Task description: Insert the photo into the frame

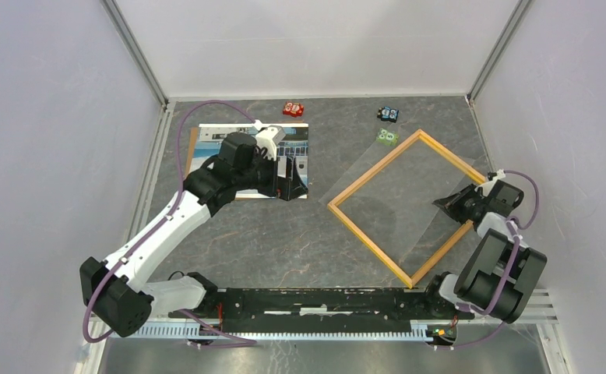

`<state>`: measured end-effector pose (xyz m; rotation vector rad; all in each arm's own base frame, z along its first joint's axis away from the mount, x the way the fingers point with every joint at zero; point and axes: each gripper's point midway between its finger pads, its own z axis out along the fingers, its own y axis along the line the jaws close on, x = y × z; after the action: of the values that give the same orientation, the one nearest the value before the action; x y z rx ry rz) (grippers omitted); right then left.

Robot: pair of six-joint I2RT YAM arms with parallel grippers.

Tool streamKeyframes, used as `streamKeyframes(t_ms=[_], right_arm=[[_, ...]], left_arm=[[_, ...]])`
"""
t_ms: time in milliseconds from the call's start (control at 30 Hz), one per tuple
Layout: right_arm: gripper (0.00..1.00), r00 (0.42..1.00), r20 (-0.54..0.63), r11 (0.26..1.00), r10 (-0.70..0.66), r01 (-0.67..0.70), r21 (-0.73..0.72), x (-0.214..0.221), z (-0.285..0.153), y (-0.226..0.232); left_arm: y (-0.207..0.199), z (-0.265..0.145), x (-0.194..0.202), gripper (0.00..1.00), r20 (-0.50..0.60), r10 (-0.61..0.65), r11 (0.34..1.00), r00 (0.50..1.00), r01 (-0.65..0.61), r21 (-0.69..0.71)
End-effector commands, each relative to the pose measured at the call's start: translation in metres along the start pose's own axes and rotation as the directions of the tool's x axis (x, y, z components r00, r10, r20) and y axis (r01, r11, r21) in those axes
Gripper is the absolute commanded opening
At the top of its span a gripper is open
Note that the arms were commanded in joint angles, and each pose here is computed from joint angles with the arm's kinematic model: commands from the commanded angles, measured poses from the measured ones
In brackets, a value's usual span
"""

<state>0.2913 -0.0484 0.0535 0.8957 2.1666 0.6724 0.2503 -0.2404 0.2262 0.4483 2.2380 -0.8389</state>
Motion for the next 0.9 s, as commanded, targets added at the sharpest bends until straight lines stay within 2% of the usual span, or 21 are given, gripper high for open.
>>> streamKeyframes(t_ms=[0, 867], right_arm=[[0.0, 0.998, 0.029, 0.998, -0.047, 0.046, 0.03, -0.009, -0.012, -0.007], [0.0, 0.999, 0.042, 0.989, -0.032, 0.025, 0.144, -0.004, -0.033, -0.041]], left_arm=[[-0.006, -0.005, -0.005, 1.0, 0.035, 0.088, 0.996, 0.995, -0.089, 0.007], [-0.014, -0.003, 0.002, 1.0, 0.019, 0.121, 0.992, 0.992, -0.122, 0.017]])
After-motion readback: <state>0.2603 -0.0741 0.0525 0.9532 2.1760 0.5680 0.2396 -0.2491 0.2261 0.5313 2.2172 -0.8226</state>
